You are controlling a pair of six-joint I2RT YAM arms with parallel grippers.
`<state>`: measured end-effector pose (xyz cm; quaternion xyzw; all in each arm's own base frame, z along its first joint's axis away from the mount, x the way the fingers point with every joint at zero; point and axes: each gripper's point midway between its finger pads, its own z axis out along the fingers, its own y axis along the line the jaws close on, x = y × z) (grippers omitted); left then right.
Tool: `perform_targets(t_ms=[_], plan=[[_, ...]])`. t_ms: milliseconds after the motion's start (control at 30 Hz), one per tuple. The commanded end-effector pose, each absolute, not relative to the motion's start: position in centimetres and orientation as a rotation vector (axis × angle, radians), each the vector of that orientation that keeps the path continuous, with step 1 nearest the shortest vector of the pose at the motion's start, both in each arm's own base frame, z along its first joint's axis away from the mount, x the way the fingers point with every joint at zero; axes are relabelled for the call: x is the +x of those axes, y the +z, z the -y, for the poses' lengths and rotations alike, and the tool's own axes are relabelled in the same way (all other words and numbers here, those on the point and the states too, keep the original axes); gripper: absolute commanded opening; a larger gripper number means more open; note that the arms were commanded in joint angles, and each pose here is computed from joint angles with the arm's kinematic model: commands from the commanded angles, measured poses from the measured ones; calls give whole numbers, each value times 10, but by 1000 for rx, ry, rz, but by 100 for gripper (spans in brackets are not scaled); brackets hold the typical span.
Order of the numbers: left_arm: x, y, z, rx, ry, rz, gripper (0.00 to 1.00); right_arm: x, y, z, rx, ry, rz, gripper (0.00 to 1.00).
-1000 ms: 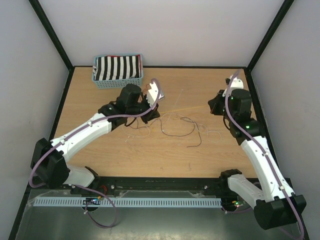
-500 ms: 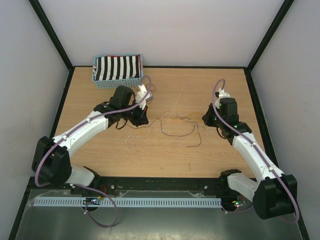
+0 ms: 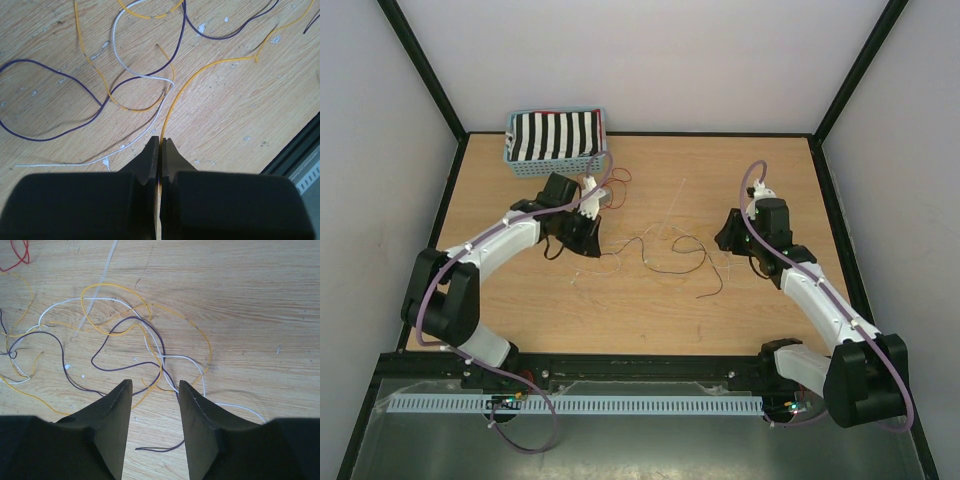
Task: Zip-tie the wires
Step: Straighten the cable at the center of the board.
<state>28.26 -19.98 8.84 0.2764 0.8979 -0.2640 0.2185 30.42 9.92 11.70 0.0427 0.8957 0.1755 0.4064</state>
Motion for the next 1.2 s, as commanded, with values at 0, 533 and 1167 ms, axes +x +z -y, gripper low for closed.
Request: perform_targets(t_ms=[0, 533, 1167], plan=[[280, 89, 198, 734, -769, -2513, 0, 313, 130, -106, 74, 481, -2198, 54], [278, 93, 202, 728, -810, -2505, 0, 373, 101, -172, -216, 346, -2265, 60], [280, 101, 204, 716, -820, -2490, 0, 419, 43, -173, -271, 143, -2303, 57]])
